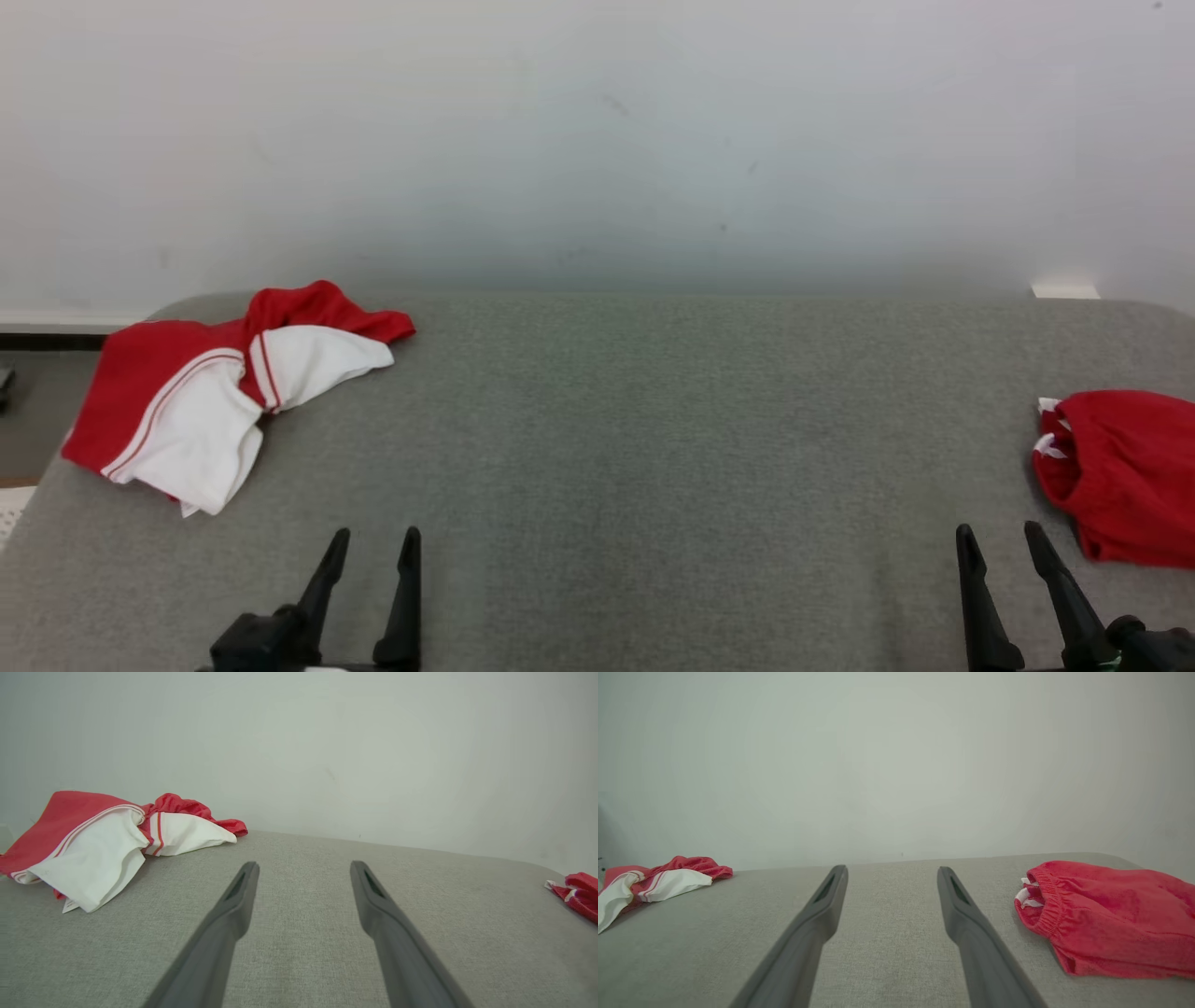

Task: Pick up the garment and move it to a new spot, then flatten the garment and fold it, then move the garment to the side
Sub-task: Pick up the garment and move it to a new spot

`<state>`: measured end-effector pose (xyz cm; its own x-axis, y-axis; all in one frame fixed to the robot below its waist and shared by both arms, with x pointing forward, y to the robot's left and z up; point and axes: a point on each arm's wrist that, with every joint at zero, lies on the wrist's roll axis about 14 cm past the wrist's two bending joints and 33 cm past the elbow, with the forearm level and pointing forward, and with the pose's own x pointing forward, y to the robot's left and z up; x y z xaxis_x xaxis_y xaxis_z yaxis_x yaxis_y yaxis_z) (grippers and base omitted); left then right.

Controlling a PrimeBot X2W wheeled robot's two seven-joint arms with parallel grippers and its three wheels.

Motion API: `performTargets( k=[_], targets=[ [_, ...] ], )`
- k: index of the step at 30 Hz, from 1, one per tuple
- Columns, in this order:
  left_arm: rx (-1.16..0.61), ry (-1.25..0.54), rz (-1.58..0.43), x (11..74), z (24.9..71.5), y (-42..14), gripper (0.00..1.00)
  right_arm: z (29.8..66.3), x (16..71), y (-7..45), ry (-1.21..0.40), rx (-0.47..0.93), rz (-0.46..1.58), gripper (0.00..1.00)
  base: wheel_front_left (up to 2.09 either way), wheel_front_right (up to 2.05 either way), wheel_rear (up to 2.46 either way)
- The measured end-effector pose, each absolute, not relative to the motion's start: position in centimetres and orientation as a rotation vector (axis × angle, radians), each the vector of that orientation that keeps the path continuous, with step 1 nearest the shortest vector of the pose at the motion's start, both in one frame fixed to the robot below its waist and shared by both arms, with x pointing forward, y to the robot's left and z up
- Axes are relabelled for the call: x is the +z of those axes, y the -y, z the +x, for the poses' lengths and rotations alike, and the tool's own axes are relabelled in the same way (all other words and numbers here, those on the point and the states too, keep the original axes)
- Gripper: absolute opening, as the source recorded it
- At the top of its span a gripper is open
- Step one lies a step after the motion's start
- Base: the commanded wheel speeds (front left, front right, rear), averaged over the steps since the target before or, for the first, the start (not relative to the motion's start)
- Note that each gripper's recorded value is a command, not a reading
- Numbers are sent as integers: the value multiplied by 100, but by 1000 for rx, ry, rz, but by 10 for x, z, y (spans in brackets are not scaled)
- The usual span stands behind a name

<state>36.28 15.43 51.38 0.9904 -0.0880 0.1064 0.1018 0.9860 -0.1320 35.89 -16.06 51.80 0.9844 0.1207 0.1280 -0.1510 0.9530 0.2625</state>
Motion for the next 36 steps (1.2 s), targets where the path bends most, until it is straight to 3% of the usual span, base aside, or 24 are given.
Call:
performTargets(
  k=[24,31,36],
  targets=[
    [330,145,-121,517,284,-283,100,374,517,-3,28,608,304,100,0,0,0],
    [361,155,-131,519,280,-291,100,374,517,-11,25,633,305,100,0,0,0],
    [320,224,-140,544,303,-289,100,377,516,-2,25,609,306,100,0,0,0]
  ],
)
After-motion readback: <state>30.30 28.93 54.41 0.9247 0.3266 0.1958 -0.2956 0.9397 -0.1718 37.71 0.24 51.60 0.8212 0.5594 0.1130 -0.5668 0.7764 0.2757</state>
